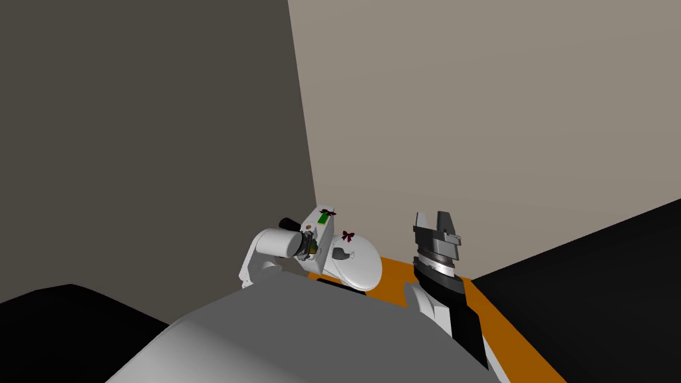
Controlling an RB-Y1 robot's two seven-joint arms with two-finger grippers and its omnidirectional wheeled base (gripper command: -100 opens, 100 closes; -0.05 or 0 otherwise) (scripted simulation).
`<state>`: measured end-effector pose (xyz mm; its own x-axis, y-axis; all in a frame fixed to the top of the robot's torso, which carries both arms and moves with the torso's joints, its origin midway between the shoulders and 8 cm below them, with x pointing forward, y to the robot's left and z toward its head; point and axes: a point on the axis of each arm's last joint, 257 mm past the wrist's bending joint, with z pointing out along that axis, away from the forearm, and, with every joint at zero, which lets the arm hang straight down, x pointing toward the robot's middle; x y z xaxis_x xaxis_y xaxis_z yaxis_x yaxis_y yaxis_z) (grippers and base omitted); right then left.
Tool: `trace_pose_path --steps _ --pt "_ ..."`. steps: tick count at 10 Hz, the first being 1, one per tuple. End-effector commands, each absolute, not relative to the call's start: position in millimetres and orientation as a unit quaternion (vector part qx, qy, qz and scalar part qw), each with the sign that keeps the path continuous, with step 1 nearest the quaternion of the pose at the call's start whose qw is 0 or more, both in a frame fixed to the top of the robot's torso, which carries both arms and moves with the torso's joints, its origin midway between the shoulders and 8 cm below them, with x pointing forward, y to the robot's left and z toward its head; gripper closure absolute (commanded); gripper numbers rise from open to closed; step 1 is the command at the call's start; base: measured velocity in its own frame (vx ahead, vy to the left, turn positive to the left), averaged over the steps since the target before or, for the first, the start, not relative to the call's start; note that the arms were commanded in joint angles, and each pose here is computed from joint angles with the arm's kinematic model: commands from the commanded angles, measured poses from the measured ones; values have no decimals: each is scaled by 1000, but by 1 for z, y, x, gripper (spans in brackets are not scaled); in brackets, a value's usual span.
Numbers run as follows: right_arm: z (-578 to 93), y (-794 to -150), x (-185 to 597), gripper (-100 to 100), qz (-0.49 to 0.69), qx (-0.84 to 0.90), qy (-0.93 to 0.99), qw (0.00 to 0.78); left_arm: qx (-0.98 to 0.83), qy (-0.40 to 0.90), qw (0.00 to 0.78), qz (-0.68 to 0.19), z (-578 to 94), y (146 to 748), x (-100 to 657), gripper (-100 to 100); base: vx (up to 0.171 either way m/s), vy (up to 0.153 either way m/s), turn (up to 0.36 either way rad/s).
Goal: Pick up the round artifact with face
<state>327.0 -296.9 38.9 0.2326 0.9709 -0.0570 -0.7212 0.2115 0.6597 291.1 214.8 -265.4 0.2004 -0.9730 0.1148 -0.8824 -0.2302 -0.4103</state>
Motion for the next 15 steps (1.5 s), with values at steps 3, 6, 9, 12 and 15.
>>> trace_pose_path --steps 3,6,9,12,15 --pt "39 -297 327 0 571 261 240 741 -763 608 128 -177 -274 214 300 -100 -13 -2 8" --pt "39 -297 327 0 571 261 240 741 -762 609 130 -179 -273 214 301 100 0 0 0" --pt "39 -297 327 0 571 261 240 741 -762 608 130 -179 -273 214 302 0 0 0 0" --pt "39 -297 327 0 571 261 240 741 -764 607 128 -177 -264 215 289 100 15 2 -9" --pt "39 -297 327 0 571 261 240 741 -765 606 129 -178 -257 215 284 100 10 1 -7"
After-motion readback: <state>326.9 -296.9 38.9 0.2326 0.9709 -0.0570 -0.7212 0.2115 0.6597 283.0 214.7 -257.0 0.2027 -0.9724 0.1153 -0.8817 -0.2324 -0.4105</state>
